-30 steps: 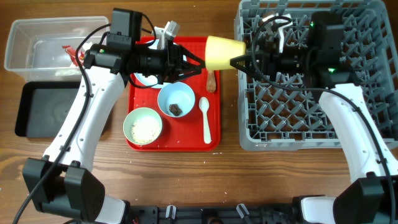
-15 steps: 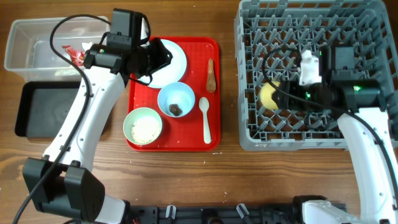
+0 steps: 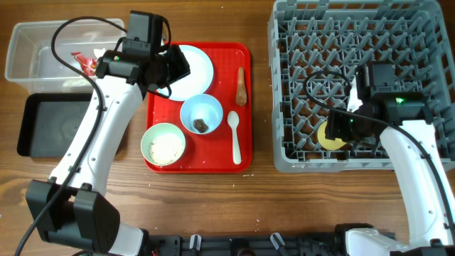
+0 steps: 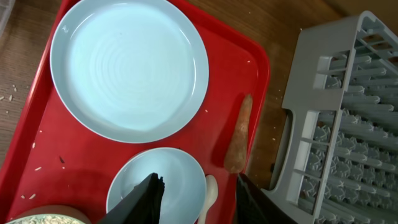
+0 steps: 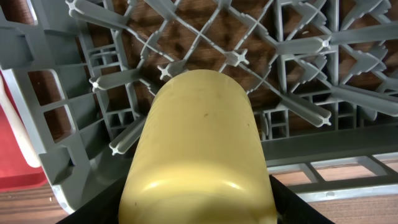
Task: Sort waste into correct bins and load items into the dishwasher rack
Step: 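Place the yellow cup in the dish rack with the right gripper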
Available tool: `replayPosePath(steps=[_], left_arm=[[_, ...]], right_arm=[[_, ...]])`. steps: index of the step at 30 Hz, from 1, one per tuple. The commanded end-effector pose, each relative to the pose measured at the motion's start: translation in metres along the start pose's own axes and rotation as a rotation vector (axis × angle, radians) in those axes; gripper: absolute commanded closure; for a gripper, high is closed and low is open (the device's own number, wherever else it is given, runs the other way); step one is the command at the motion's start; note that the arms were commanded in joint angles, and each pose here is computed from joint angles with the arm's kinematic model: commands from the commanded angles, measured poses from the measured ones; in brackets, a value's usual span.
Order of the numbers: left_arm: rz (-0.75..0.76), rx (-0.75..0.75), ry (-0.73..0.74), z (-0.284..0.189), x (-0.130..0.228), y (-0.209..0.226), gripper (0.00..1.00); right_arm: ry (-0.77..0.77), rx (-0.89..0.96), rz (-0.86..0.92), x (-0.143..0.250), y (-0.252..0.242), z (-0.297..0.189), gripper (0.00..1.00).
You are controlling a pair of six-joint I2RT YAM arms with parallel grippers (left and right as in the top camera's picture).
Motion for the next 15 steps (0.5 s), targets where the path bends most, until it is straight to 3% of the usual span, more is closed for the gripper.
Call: replayPosePath(steps=[1,11,15], left_arm=[[0.008,-0.024,-0.001,0.003,0.000,0.003,0.59],[0.005,-0.040,0.019,0.003,0.004,0.006,0.52],[0.003,-0.046,0.027,0.003,0.005,0.007,0.47]], right_arm=[[0.021,-0.022,0.000,0.001,0.004,0.005,0.34],[-0.033,-0.104,-0.006,-0.010,0.013,0.002,0.23],[-0.143,-0.205,-0.051,-0.030,0.026,-0.034,0.21]])
Point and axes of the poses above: each gripper's point midway between its finger pads, its own z axis out along the fingers, its own y axis along the line the jaws close on, x = y × z, the point moved 7 cm from there along -z, back along the fingers, and after that the axes turned 3 degrees about -z, right-handed, at the moved point
